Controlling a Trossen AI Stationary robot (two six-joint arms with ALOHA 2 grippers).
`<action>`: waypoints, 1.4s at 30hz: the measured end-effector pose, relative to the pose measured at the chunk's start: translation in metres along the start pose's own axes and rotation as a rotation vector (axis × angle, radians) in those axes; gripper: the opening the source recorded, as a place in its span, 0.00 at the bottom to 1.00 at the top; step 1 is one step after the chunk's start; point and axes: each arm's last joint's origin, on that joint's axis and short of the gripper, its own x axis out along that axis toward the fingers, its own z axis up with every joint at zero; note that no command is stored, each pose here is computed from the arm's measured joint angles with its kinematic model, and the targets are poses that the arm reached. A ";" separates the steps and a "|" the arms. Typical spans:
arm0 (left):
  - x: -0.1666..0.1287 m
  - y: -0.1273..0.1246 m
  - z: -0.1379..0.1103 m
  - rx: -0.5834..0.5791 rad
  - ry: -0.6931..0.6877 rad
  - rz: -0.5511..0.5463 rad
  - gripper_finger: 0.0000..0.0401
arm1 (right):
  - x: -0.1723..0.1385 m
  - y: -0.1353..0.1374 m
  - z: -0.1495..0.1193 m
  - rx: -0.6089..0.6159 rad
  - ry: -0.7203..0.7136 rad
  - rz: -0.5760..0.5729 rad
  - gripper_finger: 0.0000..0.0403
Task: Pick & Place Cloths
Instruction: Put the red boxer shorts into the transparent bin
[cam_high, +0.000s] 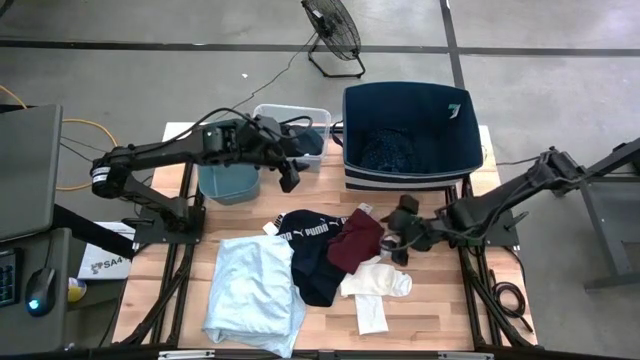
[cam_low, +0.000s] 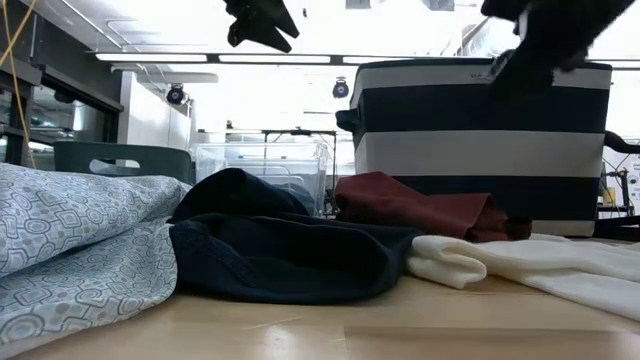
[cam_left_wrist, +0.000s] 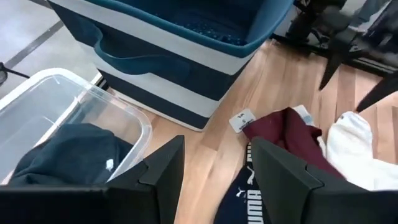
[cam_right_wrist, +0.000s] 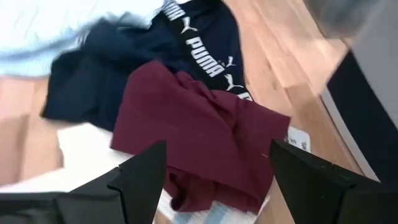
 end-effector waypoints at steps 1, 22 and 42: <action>0.000 -0.001 0.000 -0.011 0.000 -0.004 0.45 | 0.004 -0.001 -0.005 -0.025 -0.010 0.007 0.68; -0.001 -0.001 -0.009 0.001 0.084 0.006 0.45 | 0.092 -0.004 -0.047 0.113 -0.102 0.053 0.68; -0.001 -0.001 -0.009 0.008 0.086 0.006 0.45 | 0.100 0.004 -0.046 0.491 -0.064 0.190 0.03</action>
